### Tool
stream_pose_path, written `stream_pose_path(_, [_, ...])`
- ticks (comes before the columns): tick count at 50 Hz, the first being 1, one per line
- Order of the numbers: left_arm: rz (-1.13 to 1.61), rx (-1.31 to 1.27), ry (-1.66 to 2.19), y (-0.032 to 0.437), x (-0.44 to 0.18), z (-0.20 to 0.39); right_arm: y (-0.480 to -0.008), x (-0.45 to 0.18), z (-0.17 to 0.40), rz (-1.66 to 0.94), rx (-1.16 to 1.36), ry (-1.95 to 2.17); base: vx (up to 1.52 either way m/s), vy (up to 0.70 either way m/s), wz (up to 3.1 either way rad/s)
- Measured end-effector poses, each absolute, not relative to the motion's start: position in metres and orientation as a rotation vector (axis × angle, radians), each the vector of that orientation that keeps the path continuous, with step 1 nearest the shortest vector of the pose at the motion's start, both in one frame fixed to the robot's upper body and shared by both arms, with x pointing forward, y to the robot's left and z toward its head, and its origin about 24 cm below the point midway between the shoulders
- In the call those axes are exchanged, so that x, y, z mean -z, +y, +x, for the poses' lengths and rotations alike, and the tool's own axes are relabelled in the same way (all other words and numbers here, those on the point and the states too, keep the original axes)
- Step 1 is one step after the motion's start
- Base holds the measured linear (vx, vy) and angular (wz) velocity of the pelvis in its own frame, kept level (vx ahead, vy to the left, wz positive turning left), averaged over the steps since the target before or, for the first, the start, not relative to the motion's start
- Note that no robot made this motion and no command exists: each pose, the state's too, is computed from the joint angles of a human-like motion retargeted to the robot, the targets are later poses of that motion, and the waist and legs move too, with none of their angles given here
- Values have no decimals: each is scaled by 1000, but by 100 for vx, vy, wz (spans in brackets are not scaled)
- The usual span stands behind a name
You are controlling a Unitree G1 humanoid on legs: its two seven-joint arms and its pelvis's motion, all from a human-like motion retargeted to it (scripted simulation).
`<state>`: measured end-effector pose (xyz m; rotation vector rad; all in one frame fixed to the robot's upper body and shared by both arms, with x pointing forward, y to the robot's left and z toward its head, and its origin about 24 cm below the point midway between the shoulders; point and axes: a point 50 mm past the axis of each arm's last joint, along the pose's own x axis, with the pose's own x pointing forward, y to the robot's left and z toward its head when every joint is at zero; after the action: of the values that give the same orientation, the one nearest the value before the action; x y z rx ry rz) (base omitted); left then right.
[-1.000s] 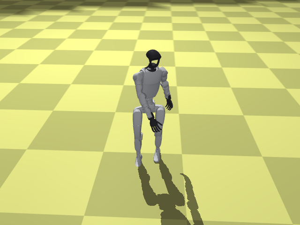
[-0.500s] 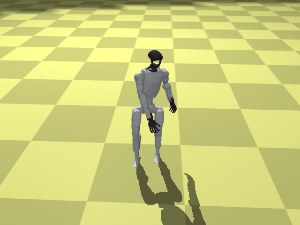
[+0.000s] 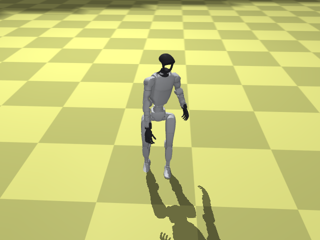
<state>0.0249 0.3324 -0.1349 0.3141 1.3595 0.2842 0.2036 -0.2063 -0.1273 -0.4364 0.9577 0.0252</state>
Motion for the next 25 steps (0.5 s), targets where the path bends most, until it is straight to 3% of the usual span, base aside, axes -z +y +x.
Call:
stream_pose_path(10, [228, -327, 1331, 331, 136, 26, -220, 121, 210, -448, 11, 932, 29, -2, 19])
stream_pose_path(25, [137, -308, 1370, 314, 143, -1, -201, 84, 271, -513, 1, 776, 31, -4, -25])
